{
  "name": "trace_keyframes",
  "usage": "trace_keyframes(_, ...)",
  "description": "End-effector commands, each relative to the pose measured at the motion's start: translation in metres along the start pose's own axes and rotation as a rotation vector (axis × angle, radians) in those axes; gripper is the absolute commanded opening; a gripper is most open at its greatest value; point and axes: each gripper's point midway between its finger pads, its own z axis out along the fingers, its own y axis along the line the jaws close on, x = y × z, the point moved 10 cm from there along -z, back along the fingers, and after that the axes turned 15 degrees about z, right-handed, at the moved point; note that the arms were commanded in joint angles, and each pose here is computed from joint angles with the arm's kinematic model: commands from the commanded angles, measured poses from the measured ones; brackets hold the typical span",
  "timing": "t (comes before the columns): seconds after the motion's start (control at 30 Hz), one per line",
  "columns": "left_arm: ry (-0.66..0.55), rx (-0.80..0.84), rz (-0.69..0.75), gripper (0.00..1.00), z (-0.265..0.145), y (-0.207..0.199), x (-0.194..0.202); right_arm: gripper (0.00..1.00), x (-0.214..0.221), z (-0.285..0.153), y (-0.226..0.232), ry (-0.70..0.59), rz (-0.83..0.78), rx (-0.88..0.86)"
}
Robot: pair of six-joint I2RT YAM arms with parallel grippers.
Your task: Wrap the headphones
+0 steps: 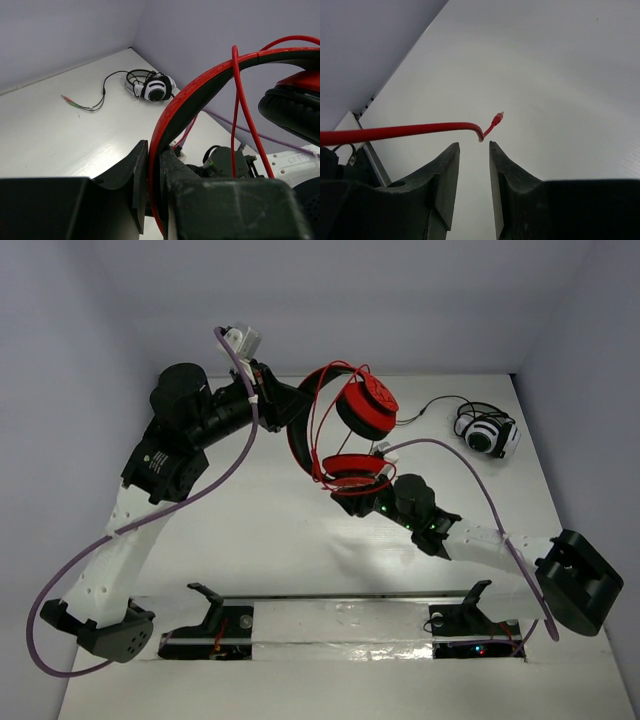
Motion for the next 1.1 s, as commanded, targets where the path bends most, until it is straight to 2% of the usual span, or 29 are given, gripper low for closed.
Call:
trace_keyframes(0.0,-0.122,0.008,0.006,0.0,-0.006,-0.006,-0.031,0.36,-0.005,0.005,0.003,-0.05,0.018,-0.049)
trace_keyframes(0.13,-0.126,0.007,0.009,0.0,-0.006,-0.006,-0.033,0.34,-0.006,0.004,0.002,-0.069,0.021,-0.048)
trace_keyframes(0.3,-0.124,0.006,0.0,0.0,-0.005,-0.006,-0.031,0.38,-0.007,0.005,0.0,-0.093,0.025,-0.016)
trace_keyframes(0.53,-0.121,0.01,-0.011,0.0,-0.006,-0.007,-0.032,0.4,-0.009,0.004,-0.014,-0.143,0.012,0.13)
trace_keyframes(0.6,-0.123,0.017,-0.014,0.0,-0.006,-0.007,-0.032,0.44,-0.01,0.004,-0.014,-0.154,0.013,0.132)
trace_keyframes(0.83,-0.108,0.015,-0.027,0.0,-0.002,-0.005,-0.024,0.44,-0.015,0.008,-0.004,-0.2,0.021,0.016)
trace_keyframes(0.93,-0.106,0.015,-0.032,0.0,-0.002,-0.005,-0.024,0.35,-0.02,0.009,0.001,-0.242,0.014,-0.028)
trace_keyframes(1.07,-0.109,-0.014,-0.035,0.0,-0.002,-0.004,-0.025,0.18,-0.023,0.011,0.009,-0.234,0.015,-0.091)
